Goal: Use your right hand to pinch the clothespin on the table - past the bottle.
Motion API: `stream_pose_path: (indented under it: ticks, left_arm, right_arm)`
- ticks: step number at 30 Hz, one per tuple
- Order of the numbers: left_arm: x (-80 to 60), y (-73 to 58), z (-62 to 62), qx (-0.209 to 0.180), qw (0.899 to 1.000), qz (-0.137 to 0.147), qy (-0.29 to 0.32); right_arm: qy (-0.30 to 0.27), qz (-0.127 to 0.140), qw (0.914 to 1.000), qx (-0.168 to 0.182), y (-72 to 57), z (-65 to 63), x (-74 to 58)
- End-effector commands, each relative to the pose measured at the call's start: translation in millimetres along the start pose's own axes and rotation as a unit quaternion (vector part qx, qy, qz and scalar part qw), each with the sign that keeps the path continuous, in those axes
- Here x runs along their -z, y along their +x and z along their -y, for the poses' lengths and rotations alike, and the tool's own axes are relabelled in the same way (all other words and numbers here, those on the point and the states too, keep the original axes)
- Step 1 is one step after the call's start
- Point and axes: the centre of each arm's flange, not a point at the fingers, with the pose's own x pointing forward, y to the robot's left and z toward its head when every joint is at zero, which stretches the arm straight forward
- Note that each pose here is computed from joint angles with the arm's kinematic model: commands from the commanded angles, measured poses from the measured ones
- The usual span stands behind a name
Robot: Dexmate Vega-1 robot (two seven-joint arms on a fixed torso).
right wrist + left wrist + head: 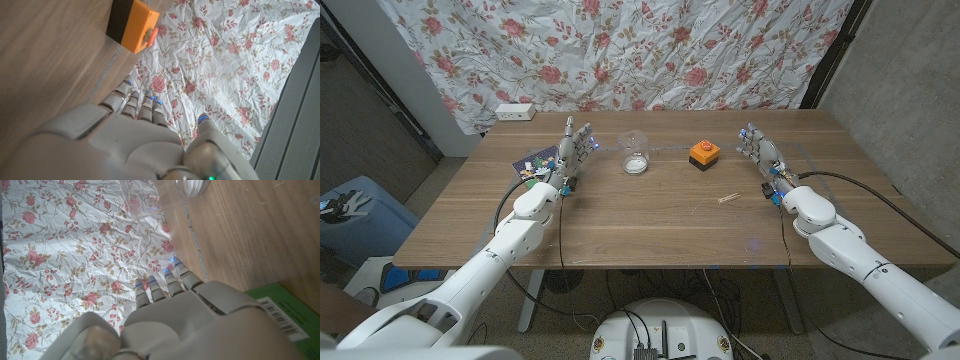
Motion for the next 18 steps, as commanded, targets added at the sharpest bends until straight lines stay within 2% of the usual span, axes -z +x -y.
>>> stream_pose_path:
  ticks: [1, 11, 18]
  left_arm:
    - [-0.2, -0.5, -0.8, 0.0, 1.0, 0.0, 0.0]
    - [-0.2, -0.5, -0.6, 0.0, 1.0, 0.0, 0.0]
    - [-0.2, -0.4, -0.5, 0.0, 1.0, 0.0, 0.0]
  right_arm:
    - [-0.072, 0.022, 0.9966, -0.034, -7.5, 10.0, -1.4]
    - [-0.128, 0.041, 0.9882, -0.073, -19.1, 15.1, 0.4]
    - [-0.165, 0.051, 0.9802, -0.097, -20.9, 17.5, 3.6]
